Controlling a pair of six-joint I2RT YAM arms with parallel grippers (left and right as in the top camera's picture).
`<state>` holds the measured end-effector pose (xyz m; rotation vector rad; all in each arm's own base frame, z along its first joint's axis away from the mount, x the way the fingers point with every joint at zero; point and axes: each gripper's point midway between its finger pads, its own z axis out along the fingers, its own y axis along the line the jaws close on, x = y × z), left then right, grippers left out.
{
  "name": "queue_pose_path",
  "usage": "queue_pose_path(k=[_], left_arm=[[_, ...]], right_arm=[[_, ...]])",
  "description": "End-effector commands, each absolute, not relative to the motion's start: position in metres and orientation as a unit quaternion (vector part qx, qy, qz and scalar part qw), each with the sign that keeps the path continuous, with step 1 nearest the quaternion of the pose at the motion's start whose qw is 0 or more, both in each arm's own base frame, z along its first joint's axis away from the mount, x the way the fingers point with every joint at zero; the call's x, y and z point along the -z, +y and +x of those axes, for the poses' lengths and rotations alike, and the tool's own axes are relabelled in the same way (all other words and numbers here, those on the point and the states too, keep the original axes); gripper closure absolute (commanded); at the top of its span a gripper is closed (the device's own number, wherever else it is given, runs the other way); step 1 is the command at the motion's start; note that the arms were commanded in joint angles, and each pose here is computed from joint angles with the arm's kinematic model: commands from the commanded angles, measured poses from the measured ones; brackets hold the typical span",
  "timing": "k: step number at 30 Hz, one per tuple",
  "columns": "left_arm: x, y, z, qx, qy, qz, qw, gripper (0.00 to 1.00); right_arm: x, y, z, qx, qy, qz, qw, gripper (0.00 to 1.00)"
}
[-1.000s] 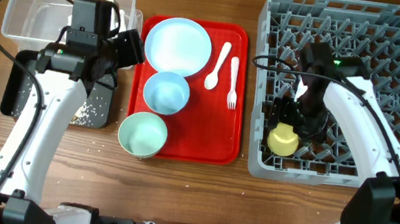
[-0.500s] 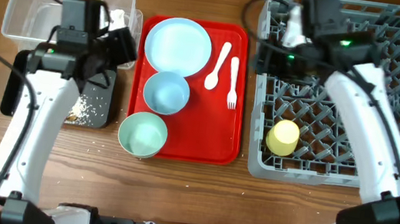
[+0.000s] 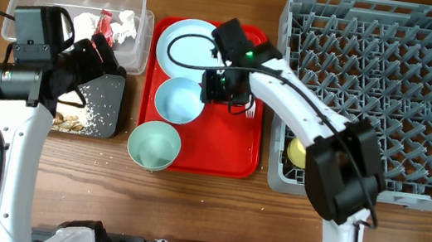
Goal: Sort waste into correct bins and load items into the dishwasher rack
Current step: 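Grasp the light-blue bowl on the red tray with the right gripper, then carry the bowl to the rack's far corner and set it down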
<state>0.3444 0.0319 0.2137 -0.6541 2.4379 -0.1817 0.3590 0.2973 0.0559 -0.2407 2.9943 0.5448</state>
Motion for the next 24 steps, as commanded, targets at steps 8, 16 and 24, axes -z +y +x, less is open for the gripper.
queue_pose_path(k=[8, 16, 24], left_arm=[[-0.219, 0.038, 0.345, 0.058, 0.916, -0.25, 0.309, 0.0], [-0.219, 0.038, 0.345, 0.058, 0.916, -0.25, 0.309, 0.0], [-0.219, 0.038, 0.345, 0.058, 0.916, -0.25, 0.309, 0.0]], right_arm=[[-0.021, 0.309, 0.37, -0.188, 0.98, -0.062, 0.038, 0.66], [-0.03, 0.306, 0.369, -0.19, 0.98, -0.049, 0.037, 0.96], [-0.195, 0.198, 0.409, -0.147, 0.961, 0.024, 0.234, 0.96]])
